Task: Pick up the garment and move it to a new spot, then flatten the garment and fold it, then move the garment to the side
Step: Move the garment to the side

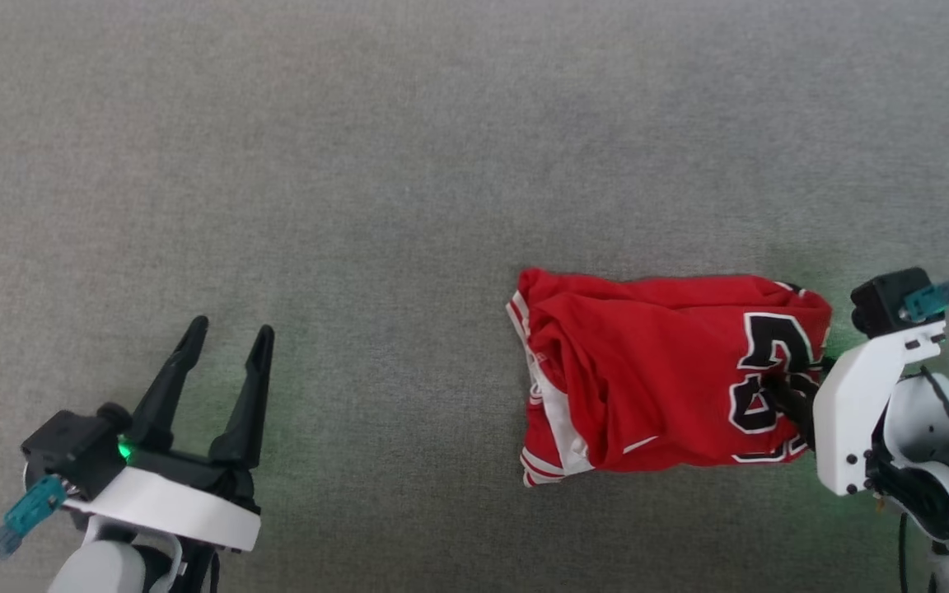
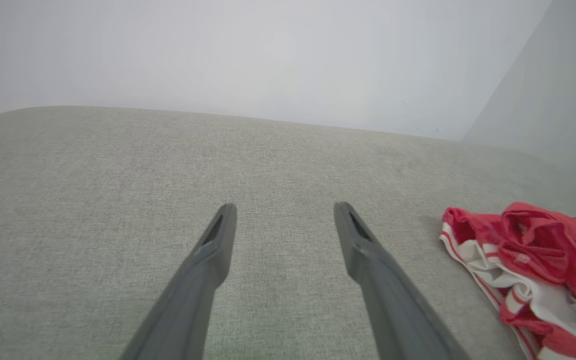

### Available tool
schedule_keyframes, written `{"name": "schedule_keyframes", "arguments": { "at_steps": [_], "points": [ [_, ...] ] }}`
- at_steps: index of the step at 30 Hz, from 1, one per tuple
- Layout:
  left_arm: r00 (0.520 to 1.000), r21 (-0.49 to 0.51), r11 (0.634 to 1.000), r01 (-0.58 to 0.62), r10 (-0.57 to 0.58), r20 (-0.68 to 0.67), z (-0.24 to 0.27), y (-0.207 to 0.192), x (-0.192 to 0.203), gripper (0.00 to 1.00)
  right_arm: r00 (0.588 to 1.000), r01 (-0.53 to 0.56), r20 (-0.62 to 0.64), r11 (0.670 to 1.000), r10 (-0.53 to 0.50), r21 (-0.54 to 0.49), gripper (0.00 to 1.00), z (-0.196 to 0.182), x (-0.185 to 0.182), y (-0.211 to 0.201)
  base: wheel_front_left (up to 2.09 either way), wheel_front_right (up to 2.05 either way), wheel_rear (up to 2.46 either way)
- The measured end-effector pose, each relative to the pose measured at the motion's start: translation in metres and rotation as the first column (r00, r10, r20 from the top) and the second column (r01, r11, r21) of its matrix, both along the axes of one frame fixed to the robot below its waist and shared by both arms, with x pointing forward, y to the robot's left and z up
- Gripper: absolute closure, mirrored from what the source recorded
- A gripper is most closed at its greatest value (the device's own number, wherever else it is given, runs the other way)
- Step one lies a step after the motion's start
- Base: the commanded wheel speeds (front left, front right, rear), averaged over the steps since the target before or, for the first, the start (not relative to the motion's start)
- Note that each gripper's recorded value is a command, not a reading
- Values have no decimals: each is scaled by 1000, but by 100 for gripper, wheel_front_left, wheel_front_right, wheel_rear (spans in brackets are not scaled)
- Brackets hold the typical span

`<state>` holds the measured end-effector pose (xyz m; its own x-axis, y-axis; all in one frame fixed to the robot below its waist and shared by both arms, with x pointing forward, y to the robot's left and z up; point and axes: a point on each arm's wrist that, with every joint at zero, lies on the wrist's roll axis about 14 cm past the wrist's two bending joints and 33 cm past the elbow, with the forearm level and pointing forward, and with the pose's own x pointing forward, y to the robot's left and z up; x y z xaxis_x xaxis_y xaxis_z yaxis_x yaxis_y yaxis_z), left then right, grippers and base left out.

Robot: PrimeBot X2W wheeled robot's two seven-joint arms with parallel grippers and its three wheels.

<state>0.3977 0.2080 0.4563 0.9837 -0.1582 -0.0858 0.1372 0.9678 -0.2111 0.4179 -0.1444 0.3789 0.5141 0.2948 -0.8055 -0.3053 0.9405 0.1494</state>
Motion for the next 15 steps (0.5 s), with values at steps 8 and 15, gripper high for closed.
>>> {"name": "schedule_keyframes", "arguments": {
  "at_steps": [8, 15],
  "points": [
    [1000, 10, 1000, 11, -11, -14, -7, 1, 13, 0, 998, 28, -54, 999, -27, 25, 100, -10, 3, 9, 0, 0, 0],
    [995, 30, 995, 96, -96, 26, 0, -15, 36, 0, 970, 232, 71, 973, -233, 23, 100, 15, 12, -48, 0, 0, 0]
  ]
}}
